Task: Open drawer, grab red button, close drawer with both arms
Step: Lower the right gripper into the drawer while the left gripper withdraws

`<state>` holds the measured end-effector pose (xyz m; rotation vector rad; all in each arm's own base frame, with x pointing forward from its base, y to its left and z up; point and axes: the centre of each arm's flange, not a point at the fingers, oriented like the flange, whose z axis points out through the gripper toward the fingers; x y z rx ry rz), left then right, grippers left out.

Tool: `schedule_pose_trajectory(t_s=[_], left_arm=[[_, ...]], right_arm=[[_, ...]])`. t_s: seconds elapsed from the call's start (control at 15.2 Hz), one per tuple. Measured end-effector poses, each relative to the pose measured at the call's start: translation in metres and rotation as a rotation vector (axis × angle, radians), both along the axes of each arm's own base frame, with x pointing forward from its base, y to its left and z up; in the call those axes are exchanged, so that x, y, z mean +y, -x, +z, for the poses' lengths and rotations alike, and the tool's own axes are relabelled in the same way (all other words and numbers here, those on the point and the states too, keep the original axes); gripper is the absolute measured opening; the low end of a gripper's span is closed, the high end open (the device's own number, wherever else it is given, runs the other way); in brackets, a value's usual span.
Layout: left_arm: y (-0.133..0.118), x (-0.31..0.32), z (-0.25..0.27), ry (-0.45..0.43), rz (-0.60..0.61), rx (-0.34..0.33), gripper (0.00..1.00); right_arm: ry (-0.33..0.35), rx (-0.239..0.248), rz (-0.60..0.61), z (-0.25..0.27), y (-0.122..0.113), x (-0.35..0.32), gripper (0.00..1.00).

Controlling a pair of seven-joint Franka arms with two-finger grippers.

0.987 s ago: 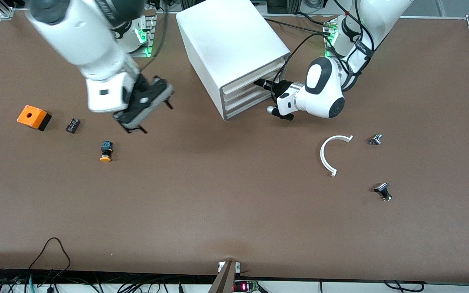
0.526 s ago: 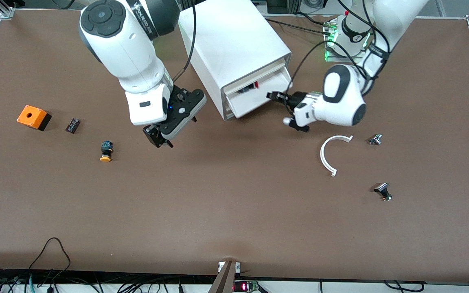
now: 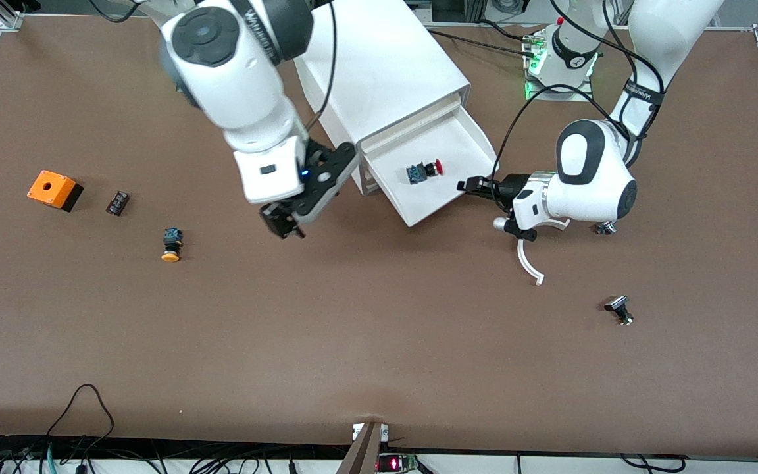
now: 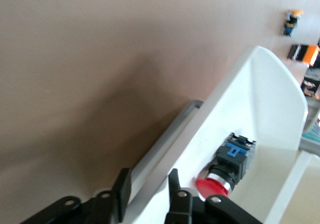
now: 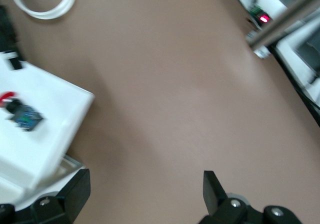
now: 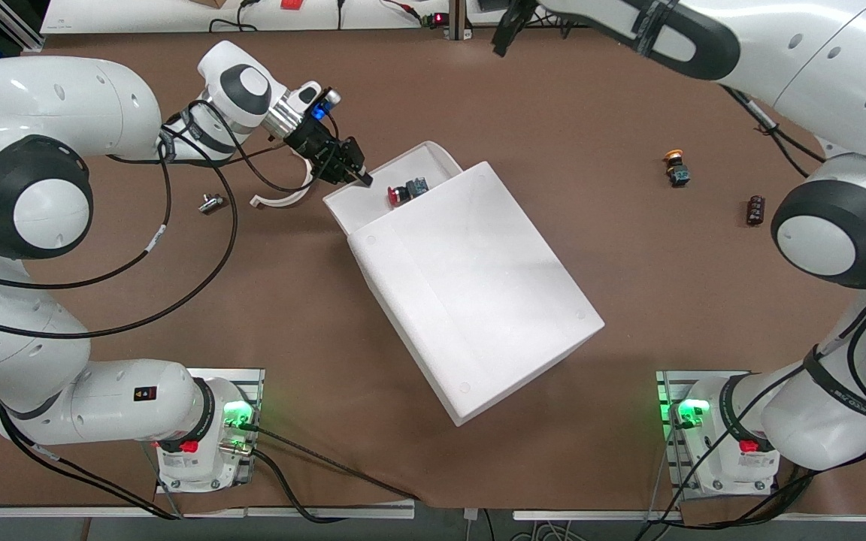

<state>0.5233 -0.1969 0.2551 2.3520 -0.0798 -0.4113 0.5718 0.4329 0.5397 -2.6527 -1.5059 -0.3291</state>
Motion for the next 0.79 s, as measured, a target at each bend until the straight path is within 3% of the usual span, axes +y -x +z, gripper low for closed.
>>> schedule_pose_trajectory(t_s=[0.26,0.46,0.66,0.79], left_arm=[[-0.01,0.015,0.001,-0.015,0.033,-0.021,0.76],[-0.033,0.027,0.023,-0.018,0.068,-0.088,1.0],[-0.067,0.092,0.067,-0.052,0.193,-0.209,1.0],[-0.076,0.133,0.096,-0.072,0.252,-0.265,1.0]], right_arm=[[0.002,0.012,0.107,-0.019,0.039,0.067,1.0],[0.032,0.034,0.214,-0.053,0.058,0.101,1.0],[0.074,0.069,0.305,-0.098,0.075,0.128,1.0],[0.098,0.088,0.339,-0.126,0.085,0.143,1.0]])
